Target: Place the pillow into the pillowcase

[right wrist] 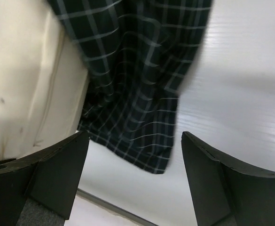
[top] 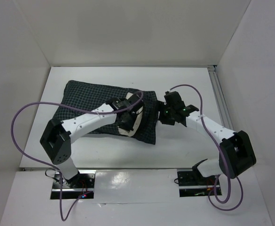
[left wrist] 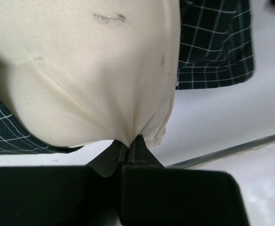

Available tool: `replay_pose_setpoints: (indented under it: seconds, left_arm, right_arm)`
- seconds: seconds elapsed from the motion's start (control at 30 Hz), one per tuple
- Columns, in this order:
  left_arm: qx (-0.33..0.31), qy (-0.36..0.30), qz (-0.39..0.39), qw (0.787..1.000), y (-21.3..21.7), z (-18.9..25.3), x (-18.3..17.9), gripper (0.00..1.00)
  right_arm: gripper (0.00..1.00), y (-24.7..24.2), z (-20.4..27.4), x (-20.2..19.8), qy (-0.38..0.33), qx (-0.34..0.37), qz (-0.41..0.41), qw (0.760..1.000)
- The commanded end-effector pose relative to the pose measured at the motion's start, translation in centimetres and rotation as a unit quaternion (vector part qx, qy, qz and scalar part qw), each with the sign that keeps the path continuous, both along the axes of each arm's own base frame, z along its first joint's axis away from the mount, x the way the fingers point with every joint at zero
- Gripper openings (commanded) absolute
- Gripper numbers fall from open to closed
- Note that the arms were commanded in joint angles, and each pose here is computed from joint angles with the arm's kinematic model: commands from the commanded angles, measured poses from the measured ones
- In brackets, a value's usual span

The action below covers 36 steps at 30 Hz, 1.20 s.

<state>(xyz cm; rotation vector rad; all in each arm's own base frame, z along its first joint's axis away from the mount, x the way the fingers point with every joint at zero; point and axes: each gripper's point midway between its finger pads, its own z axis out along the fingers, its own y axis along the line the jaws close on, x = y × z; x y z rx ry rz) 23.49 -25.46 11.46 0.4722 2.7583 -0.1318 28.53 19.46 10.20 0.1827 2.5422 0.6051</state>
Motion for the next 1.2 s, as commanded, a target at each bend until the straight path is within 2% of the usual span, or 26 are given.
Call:
replay_pose_setpoints:
  seconds: [0.0, 0.1, 0.13, 0.2, 0.37, 0.53, 0.77, 0.87, 0.9, 0.93, 1.03, 1.17]
  left_arm:
    - [-0.076, -0.032, 0.005, 0.997, -0.9, 4.6, 2.2, 0.0]
    - [-0.123, -0.032, 0.011, 0.992, -1.1, 6.6, 3.0, 0.0]
    - [-0.134, -0.029, 0.019, 0.99, -0.7, 7.0, 3.4, 0.0]
    - [-0.152, -0.034, 0.025, 0.988, -0.6, 7.9, 4.2, 0.0]
    - [-0.184, -0.031, 0.039, 0.982, -0.1, 9.0, 5.6, 0.0]
    - [-0.197, -0.033, 0.043, 0.979, 0.2, 9.5, 5.9, 0.0]
    - [-0.206, -0.032, 0.047, 0.977, 0.7, 9.9, 5.9, 0.0]
    - [-0.212, -0.033, 0.047, 0.975, 0.7, 9.8, 6.2, 0.0]
    - [-0.223, -0.033, 0.047, 0.973, 0.3, 10.0, 6.3, 0.0]
    - [-0.226, -0.03, 0.045, 0.973, 0.1, 10.1, 6.2, 0.0]
    - [-0.24, -0.034, 0.072, 0.968, 0.2, 10.4, 7.2, 0.0]
    - [-0.269, -0.047, 0.14, 0.952, 1.2, 10.5, 10.7, 0.0]
  right_arm:
    - [0.87, 2.5, 3.4, 1.7, -0.054, 0.03, 0.015, 0.998]
    - [0.85, 3.6, 4.5, 3.1, -0.075, 0.053, 0.013, 0.996]
    - [0.8, 4.2, 4.0, 3.4, -0.077, 0.055, 0.018, 0.995]
    - [0.76, 4.9, 4.7, 4.6, -0.087, 0.067, 0.013, 0.994]
    - [0.75, 7.0, 4.0, 6.8, -0.088, 0.08, 0.015, 0.993]
    - [0.75, 8.4, 3.2, 8.2, -0.089, 0.092, 0.012, 0.992]
    - [0.68, 9.8, 1.4, 9.0, -0.084, 0.123, 0.0, 0.989]
    - [0.44, 10.0, 0.0, 9.1, -0.079, 0.116, -0.009, 0.99]
    - [0.29, 9.9, -0.5, 9.2, -0.076, 0.111, -0.013, 0.991]
    - [0.0, 9.9, -0.5, 9.2, -0.076, 0.111, -0.013, 0.991]
    - [0.0, 10.0, 0.1, 8.2, -0.082, 0.101, 0.002, 0.991]
    - [0.0, 9.6, 0.4, 5.1, -0.089, 0.072, 0.047, 0.992]
